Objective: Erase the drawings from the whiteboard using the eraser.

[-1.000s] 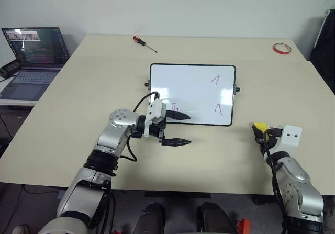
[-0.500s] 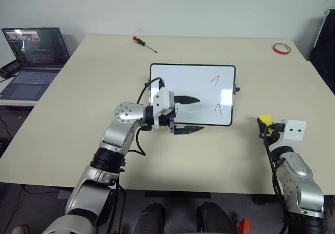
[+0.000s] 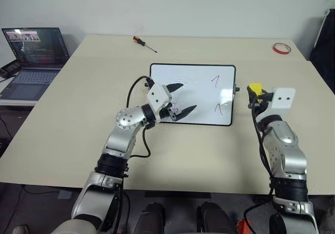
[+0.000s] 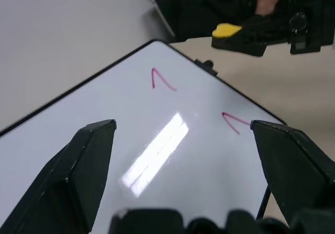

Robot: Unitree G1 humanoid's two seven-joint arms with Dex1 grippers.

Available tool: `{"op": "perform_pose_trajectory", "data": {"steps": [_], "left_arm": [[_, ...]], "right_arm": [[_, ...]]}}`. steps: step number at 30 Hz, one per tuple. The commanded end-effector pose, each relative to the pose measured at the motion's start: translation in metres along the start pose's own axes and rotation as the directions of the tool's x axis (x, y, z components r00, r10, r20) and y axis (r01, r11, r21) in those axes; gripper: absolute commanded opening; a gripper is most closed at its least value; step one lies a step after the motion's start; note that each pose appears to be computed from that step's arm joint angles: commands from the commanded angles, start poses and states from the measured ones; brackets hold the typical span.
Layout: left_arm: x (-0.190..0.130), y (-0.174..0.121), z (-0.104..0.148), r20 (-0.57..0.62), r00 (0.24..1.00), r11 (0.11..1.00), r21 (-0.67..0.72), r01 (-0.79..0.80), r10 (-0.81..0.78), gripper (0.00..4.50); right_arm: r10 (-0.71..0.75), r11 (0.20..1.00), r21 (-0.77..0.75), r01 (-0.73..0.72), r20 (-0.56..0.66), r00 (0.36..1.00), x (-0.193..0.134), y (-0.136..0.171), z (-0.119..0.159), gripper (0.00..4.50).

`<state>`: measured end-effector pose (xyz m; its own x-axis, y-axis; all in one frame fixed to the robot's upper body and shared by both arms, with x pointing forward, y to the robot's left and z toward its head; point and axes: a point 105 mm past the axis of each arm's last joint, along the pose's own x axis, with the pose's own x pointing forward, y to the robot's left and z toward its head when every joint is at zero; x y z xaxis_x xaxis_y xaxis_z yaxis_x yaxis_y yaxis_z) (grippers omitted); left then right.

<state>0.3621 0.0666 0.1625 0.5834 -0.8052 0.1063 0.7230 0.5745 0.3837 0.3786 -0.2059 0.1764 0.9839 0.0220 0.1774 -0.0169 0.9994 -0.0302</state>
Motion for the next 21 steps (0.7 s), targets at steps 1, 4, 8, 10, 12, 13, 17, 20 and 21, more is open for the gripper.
{"op": "perform_pose_trajectory", "data": {"steps": [1, 4, 8, 10, 12, 13, 17, 20, 21], "left_arm": [[-0.004, 0.003, 0.002, 0.026, 0.996, 0.996, 0.027, -0.083, 0.083, 4.50], [-0.007, 0.000, -0.004, 0.019, 0.992, 0.992, 0.017, -0.122, 0.121, 4.50], [-0.013, -0.001, -0.007, 0.015, 0.988, 0.988, 0.000, -0.156, 0.156, 4.50], [-0.015, -0.003, -0.008, 0.013, 0.988, 0.988, -0.006, -0.153, 0.153, 4.50], [-0.015, -0.005, -0.008, 0.014, 0.988, 0.989, -0.010, -0.151, 0.151, 4.50], [-0.015, -0.005, -0.007, 0.015, 0.988, 0.989, -0.012, -0.151, 0.151, 4.50], [-0.014, -0.005, -0.004, 0.024, 0.989, 0.989, -0.016, -0.146, 0.147, 4.50], [-0.014, -0.004, -0.003, 0.025, 0.990, 0.990, -0.014, -0.139, 0.140, 4.50], [-0.013, -0.004, -0.003, 0.026, 0.990, 0.990, -0.012, -0.141, 0.141, 4.50]], "right_arm": [[0.058, 0.998, -0.009, -0.057, 0.103, 0.993, 0.010, 0.017, 0.027, 1.17], [0.086, 0.996, -0.006, -0.086, 0.126, 0.988, 0.014, 0.028, 0.033, 1.17], [0.101, 0.995, 0.004, -0.103, 0.149, 0.984, 0.016, 0.038, 0.039, 1.17], [0.115, 0.993, 0.005, -0.117, 0.162, 0.980, 0.017, 0.044, 0.043, 1.17], [0.128, 0.991, 0.006, -0.131, 0.168, 0.977, 0.018, 0.049, 0.045, 1.17], [0.131, 0.991, 0.006, -0.134, 0.170, 0.977, 0.018, 0.050, 0.045, 1.17], [0.172, 0.985, -0.018, -0.172, 0.168, 0.971, 0.021, 0.062, 0.044, 1.17], [0.190, 0.982, -0.037, -0.186, 0.157, 0.969, 0.024, 0.066, 0.041, 1.17], [0.199, 0.980, -0.045, -0.194, 0.149, 0.969, 0.026, 0.069, 0.039, 1.17]]}}
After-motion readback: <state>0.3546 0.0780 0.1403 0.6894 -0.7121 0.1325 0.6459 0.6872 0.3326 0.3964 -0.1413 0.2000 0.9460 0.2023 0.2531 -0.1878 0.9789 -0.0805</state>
